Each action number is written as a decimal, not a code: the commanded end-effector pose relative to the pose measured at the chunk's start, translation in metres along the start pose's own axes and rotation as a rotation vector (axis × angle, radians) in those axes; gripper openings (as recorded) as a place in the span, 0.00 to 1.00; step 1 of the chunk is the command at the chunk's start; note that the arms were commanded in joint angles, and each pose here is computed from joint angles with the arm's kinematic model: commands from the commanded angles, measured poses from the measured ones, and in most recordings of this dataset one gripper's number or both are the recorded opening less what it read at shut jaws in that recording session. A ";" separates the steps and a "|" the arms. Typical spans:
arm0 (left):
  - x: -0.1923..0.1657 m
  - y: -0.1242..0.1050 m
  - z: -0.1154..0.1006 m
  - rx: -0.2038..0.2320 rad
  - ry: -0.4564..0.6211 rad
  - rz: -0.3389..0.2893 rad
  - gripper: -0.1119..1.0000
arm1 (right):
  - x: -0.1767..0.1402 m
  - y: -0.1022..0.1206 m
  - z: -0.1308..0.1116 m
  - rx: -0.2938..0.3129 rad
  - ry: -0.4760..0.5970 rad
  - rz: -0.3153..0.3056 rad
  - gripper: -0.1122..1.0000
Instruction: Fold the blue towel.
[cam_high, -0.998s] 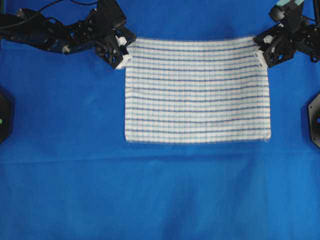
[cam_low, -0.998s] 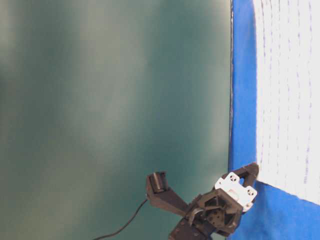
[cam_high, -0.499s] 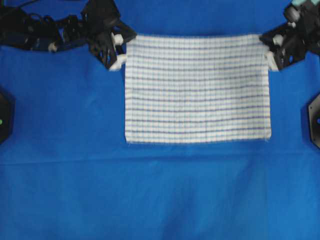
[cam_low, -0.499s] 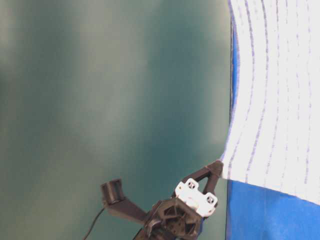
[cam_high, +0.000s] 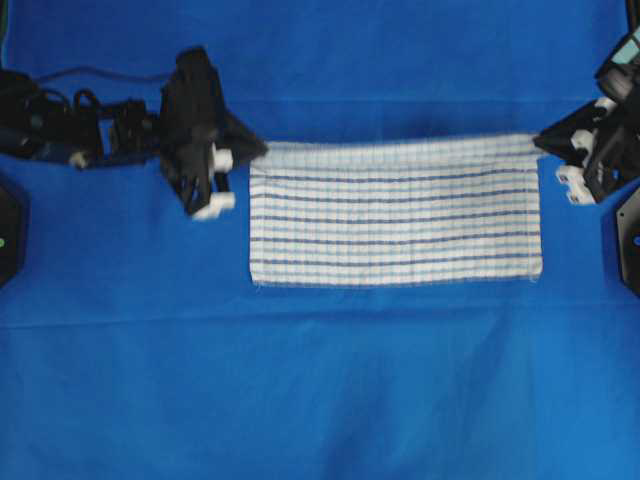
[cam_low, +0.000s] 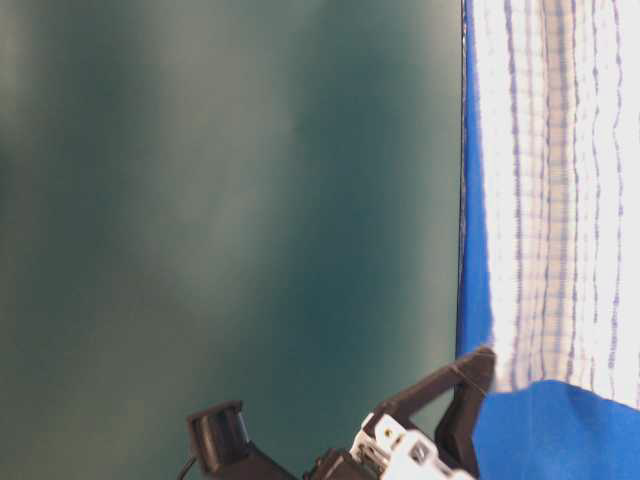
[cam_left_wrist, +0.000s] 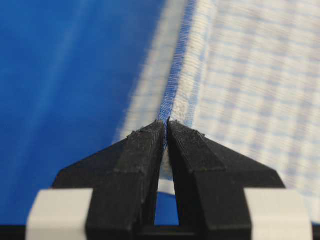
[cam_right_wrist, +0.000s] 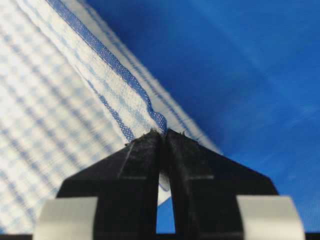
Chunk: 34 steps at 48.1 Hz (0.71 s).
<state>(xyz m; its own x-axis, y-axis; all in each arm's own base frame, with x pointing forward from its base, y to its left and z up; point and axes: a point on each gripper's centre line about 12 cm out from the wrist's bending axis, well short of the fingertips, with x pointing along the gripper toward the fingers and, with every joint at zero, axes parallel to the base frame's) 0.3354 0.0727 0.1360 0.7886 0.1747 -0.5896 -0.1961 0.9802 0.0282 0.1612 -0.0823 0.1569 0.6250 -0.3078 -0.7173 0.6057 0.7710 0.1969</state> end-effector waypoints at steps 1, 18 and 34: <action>-0.008 -0.014 0.010 0.009 -0.039 -0.034 0.13 | -0.005 0.013 -0.001 -0.011 0.011 0.050 0.15; -0.012 -0.065 0.007 0.006 -0.020 -0.156 0.13 | -0.005 0.047 -0.026 -0.051 0.144 0.167 0.15; -0.009 -0.082 0.000 -0.001 0.012 -0.194 0.13 | 0.004 0.062 -0.045 -0.070 0.255 0.183 0.15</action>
<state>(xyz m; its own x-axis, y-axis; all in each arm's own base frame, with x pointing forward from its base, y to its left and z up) 0.3391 -0.0067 0.1324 0.7901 -0.0124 -0.6128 -0.0504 0.9951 -0.0852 0.1748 -0.0129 0.1349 0.5712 -0.0269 -0.8204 0.4608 0.8376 0.2933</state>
